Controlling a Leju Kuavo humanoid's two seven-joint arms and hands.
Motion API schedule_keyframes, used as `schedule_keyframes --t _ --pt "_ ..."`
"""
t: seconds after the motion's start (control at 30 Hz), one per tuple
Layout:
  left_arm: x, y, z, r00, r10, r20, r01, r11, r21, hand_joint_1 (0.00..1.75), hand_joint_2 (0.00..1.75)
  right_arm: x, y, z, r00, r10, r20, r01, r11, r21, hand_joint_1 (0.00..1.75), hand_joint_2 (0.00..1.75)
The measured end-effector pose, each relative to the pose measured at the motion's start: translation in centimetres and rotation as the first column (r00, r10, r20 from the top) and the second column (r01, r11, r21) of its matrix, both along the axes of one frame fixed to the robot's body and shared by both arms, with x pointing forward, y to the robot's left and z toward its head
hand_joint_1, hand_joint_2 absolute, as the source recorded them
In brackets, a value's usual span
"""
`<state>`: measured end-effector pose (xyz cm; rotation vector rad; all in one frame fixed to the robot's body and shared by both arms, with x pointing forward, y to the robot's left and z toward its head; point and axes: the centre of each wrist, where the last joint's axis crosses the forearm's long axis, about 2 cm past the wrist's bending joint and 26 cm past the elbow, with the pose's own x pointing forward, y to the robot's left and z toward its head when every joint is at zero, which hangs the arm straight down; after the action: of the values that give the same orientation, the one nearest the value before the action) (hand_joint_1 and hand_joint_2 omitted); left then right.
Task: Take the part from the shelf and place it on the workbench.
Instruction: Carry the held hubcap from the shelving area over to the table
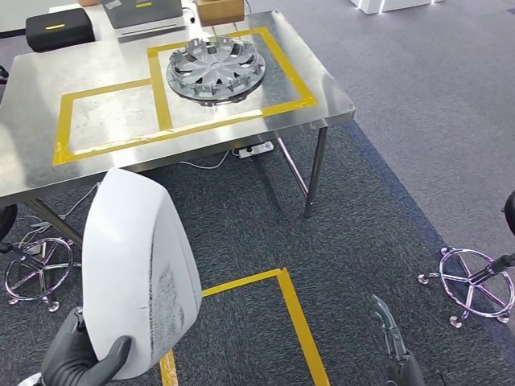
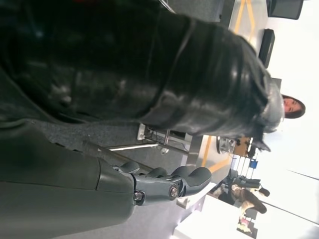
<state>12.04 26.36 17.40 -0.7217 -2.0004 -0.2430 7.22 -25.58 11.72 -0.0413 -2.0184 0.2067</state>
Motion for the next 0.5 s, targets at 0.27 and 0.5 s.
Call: schedule_keyframes --t 0.27,0.5 --pt "0.13 0.17 0.04 1.0 0.028 0.002 -0.028 0.999 0.016 1.75 1.75 0.04 0.19 0.04 1.0 0.011 0.001 -0.011 1.0 -0.001 0.0 0.0" --pt "0.14 0.19 0.03 0.999 0.046 0.008 -0.046 0.998 0.034 1.75 1.75 -0.01 0.22 0.04 1.0 0.01 -0.003 -0.01 1.0 -0.005 0.0 0.0"
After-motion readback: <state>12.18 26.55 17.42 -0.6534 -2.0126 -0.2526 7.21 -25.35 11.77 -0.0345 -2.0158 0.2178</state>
